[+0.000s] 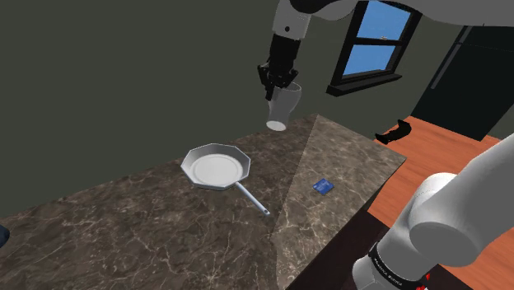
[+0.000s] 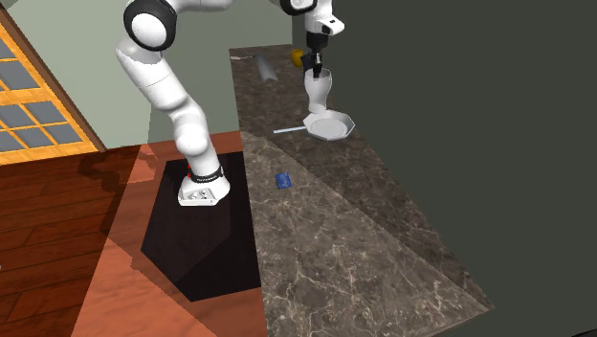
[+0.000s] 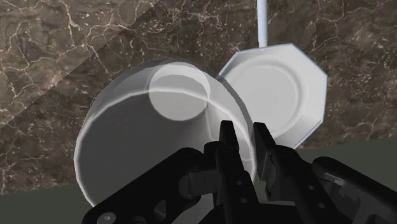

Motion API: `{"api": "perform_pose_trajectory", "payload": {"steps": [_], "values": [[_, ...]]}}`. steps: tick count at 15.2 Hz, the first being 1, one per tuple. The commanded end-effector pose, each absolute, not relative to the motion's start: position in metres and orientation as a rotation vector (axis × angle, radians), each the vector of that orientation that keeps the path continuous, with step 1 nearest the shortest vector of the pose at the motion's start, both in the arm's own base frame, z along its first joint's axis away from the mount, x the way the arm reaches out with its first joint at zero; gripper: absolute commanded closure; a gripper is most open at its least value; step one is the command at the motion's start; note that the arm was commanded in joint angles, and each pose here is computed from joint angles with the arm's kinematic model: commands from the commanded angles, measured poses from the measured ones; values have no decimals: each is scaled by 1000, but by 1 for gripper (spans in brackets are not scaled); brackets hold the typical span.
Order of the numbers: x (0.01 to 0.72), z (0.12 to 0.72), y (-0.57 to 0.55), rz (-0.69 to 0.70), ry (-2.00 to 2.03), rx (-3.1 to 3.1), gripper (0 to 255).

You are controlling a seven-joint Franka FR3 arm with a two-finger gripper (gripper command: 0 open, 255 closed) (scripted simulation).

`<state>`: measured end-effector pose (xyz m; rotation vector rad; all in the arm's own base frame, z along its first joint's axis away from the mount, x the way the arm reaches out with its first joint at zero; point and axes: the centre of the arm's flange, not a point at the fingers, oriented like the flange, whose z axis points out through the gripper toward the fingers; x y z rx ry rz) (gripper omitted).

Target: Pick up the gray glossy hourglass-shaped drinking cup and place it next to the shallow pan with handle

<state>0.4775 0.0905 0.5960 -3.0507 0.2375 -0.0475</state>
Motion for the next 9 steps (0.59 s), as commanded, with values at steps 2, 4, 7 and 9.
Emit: {"api": "perform_pose_trajectory", "payload": {"steps": [2,4,7,9], "values": [[480,593,135,-49,239,-3050,255],[480,593,161,-49,239,-3050,255],[480,593,201,-49,239,-3050,255],[480,594,227,-49,239,-3050,255]]}}
